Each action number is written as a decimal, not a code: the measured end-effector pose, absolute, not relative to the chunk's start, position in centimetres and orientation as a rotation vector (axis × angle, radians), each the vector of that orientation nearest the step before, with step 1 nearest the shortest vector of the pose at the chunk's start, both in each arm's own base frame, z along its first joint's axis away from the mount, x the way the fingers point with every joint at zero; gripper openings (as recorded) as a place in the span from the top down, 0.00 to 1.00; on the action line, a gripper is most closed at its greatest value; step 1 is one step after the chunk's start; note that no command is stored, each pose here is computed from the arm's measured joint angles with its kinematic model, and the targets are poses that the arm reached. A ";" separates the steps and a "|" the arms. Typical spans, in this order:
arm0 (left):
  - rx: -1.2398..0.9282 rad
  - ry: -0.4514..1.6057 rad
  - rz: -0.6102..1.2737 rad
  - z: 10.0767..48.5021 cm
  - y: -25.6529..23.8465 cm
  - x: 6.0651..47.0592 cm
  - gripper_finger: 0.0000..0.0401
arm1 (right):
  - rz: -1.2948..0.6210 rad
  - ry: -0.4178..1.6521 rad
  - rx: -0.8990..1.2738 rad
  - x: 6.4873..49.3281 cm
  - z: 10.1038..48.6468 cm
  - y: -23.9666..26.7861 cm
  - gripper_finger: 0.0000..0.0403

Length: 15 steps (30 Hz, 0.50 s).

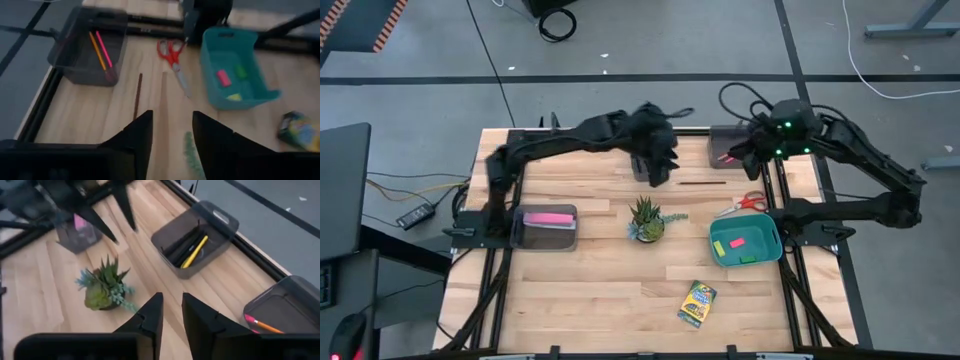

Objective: Sort crayons/erasers/pens/pencils in bins
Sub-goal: Put the brown pencil into the right black bin

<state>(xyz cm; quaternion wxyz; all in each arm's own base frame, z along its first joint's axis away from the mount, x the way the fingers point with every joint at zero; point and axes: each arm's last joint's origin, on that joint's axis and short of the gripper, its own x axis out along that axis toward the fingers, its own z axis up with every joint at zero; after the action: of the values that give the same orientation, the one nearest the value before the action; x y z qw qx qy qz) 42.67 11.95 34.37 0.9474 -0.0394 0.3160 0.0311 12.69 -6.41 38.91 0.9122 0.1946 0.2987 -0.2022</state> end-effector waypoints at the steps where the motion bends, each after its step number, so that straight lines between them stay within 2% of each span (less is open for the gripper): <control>1: -0.063 0.664 0.065 34.0 12.0 43.4 0.62 | -0.417 0.605 0.404 12.4 39.0 -6.3 0.80; 7: -0.019 0.789 0.079 33.4 12.5 46.4 0.59 | -0.403 0.545 0.390 10.9 39.7 -5.4 0.79; 15: -0.135 0.933 0.164 28.8 13.6 47.6 0.63 | -0.388 0.512 0.346 9.8 40.1 -4.8 0.79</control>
<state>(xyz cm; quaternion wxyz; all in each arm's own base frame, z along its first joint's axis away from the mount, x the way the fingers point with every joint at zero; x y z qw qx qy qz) 47.55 13.62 28.80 0.8876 -0.0652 0.4490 0.0787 9.82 -4.82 40.11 0.9342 0.1691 0.2504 -0.1898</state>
